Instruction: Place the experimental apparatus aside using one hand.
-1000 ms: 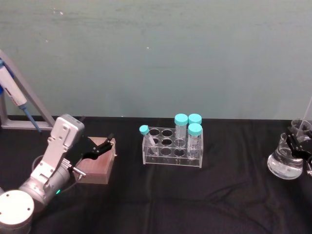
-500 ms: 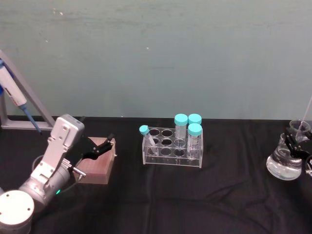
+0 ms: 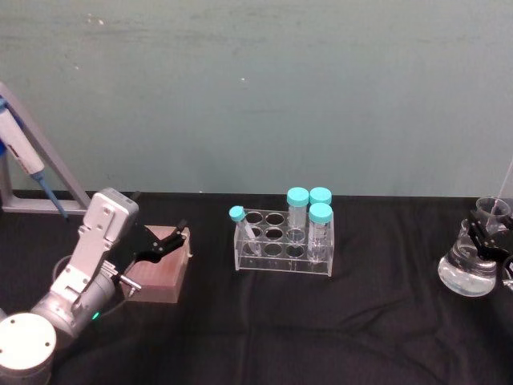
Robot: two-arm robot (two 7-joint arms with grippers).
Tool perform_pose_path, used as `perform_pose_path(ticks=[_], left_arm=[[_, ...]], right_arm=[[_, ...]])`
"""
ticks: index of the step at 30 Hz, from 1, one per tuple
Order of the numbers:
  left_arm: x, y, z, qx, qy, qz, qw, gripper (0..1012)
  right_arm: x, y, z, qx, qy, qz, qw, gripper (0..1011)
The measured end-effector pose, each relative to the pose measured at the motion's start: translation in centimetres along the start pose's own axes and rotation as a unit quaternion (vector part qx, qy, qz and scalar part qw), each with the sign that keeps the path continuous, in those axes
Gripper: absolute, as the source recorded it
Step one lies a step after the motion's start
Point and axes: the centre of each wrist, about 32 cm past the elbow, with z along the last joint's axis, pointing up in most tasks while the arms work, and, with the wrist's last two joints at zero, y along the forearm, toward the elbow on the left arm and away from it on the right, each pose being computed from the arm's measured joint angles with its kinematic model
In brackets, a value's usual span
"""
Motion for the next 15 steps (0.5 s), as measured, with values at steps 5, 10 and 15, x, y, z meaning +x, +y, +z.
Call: perform_pose_path(ticks=[5,10,15], left_arm=[[0.00,0.00,0.00,0.000,0.000,0.000,1.0000,1000],[0.00,0.00,0.00,0.000,0.000,0.000,1.0000,1000],[0.00,0.00,0.00,0.000,0.000,0.000,1.0000,1000]], right_arm=[[0.00,-0.01,-0.01,0.000,0.000,0.000,1.0000,452],[0.00,-0.02,-0.03,0.000,0.000,0.000,1.0000,452],[-0.01,-0.03,-0.04,0.000,0.000,0.000,1.0000,456]])
